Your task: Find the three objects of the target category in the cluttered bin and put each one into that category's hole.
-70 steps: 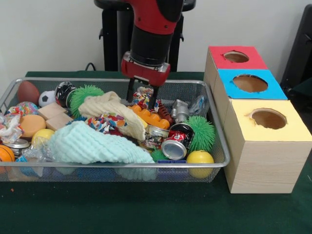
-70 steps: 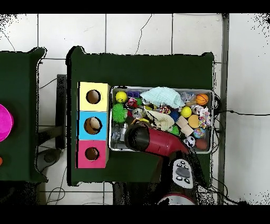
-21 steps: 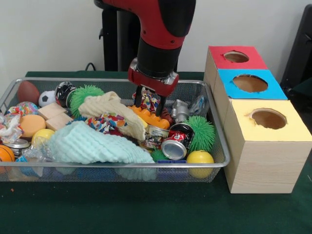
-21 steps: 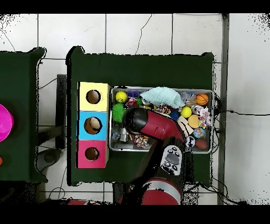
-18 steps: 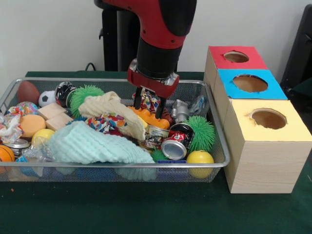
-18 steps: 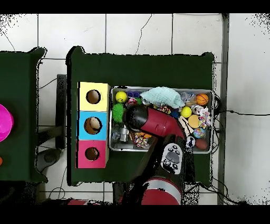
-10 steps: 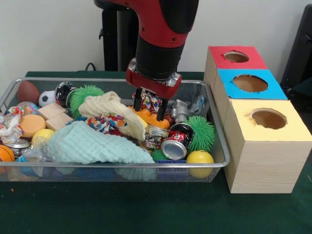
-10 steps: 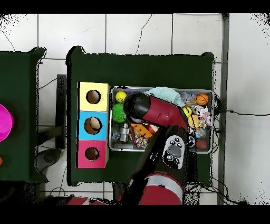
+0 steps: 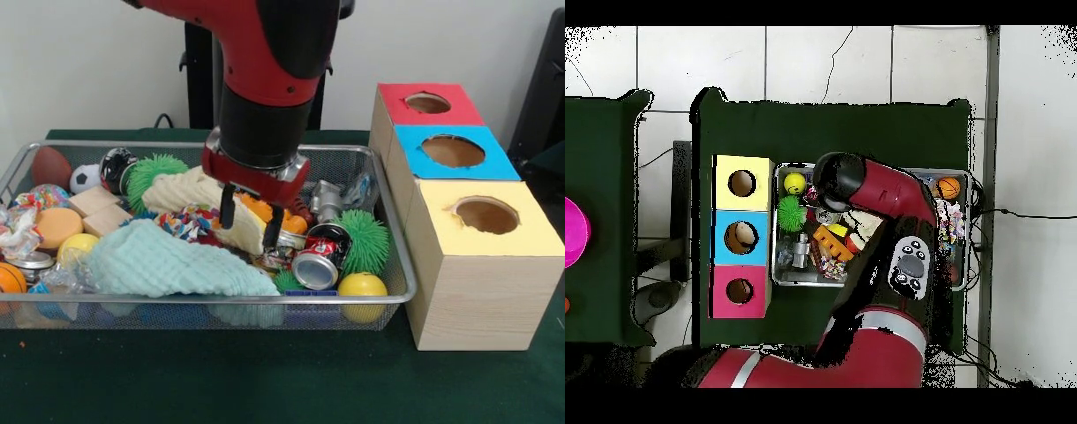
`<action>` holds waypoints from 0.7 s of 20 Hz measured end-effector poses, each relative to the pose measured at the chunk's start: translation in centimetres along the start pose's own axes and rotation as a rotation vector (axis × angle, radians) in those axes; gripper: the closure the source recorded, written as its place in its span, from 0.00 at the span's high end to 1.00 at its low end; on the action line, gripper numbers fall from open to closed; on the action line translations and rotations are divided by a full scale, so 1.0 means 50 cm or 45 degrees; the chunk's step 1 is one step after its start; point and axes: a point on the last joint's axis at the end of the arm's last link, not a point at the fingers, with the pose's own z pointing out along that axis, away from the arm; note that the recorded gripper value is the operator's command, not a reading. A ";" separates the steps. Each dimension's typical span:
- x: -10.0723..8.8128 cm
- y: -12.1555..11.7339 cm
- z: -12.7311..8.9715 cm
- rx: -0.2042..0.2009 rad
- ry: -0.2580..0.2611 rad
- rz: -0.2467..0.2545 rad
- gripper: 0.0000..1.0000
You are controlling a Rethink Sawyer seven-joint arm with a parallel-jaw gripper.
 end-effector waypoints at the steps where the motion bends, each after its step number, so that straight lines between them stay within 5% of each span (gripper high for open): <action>1: -0.008 -0.003 0.003 0.000 -0.005 0.003 1.00; 6: -0.062 -0.027 0.044 -0.005 -0.024 0.029 1.00; 14: -0.063 -0.036 0.088 -0.003 0.005 0.043 1.00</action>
